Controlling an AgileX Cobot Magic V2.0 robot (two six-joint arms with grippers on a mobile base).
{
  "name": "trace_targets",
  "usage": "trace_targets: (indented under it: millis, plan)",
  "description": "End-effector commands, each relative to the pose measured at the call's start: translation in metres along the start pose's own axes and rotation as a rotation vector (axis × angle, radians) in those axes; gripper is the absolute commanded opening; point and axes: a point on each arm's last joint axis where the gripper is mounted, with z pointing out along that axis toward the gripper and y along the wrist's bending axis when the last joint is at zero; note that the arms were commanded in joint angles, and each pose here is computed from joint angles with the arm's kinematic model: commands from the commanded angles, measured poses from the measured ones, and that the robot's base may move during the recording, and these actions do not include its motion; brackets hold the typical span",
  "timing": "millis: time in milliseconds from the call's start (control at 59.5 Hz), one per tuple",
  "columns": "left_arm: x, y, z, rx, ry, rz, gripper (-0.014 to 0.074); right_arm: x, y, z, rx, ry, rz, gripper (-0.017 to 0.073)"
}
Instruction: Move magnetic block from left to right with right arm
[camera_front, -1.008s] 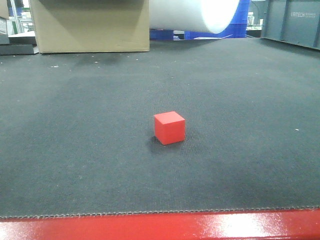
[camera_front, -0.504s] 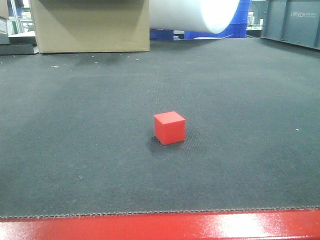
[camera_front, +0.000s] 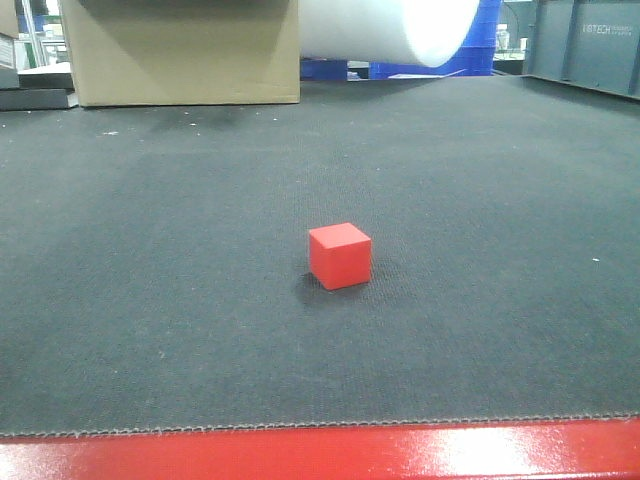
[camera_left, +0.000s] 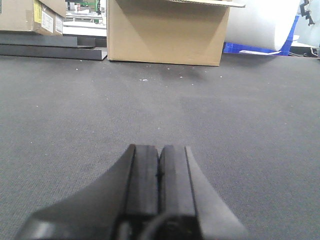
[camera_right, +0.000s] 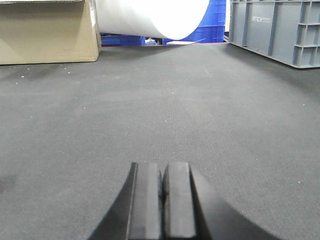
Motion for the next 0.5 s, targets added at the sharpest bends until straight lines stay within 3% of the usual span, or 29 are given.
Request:
trace_targets:
  millis: [0,487]
  plan:
    - [-0.0054,-0.0006,-0.0009,0.011,-0.091,-0.007,-0.0116,-0.0094,0.0005,-0.0021,-0.002,-0.098,-0.009,0.0069]
    - [-0.0054,-0.0006,-0.0009,0.011,-0.091,-0.007,-0.0116,-0.0090,0.0005,-0.0021,-0.002,-0.094,-0.009,0.0069]
